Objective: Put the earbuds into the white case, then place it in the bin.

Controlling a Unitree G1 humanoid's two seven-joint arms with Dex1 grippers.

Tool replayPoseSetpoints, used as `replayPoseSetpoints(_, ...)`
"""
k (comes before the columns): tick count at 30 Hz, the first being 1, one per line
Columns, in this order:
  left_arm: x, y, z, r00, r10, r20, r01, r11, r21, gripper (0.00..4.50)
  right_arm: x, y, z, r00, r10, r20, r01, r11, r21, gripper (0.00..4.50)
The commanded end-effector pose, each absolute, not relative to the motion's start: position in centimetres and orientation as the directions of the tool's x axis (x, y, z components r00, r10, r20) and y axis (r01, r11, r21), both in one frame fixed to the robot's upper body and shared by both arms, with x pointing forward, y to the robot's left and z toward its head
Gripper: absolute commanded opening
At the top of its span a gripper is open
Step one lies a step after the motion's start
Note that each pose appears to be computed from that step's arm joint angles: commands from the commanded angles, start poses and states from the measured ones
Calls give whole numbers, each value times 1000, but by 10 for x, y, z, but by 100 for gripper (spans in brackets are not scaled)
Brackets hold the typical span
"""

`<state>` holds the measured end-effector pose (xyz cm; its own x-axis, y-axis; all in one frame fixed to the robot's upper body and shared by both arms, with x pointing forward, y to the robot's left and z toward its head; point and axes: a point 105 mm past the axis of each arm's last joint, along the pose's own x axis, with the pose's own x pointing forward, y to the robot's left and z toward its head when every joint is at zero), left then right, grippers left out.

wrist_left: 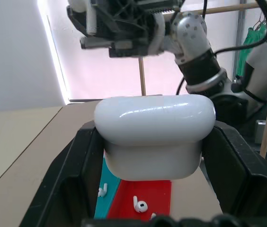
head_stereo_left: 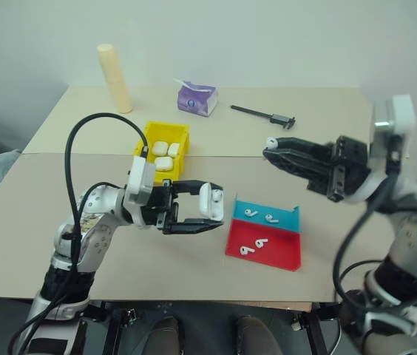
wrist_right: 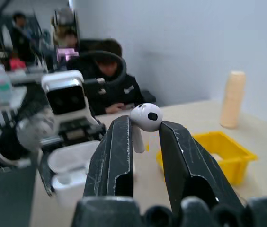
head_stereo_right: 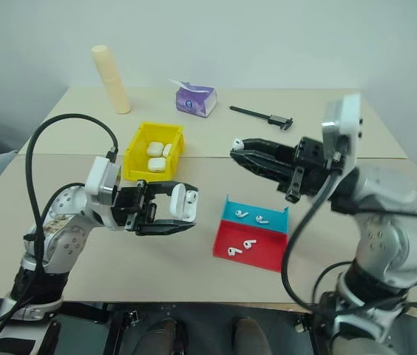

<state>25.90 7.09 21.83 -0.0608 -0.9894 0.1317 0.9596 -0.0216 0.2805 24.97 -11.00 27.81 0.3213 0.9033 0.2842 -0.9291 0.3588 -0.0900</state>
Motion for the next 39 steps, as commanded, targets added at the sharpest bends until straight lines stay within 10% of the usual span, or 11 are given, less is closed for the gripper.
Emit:
replayPoseSetpoints(1, 260, 65, 230, -86, -984, 154, 945, -31, 326, 279, 229, -105, 282, 292, 896, 333, -924, 354, -142, 82)
replayPoseSetpoints(36, 263, 56, 227, -92, -979, 185, 938, -22, 346, 279, 226, -78, 238, 235, 960, 152, -931, 267, -247, 82)
replayPoseSetpoints(39, 263, 56, 226, -87, -980, 179, 939, -20, 344, 279, 224, -78, 239, 222, 964, 149, -929, 255, -267, 160)
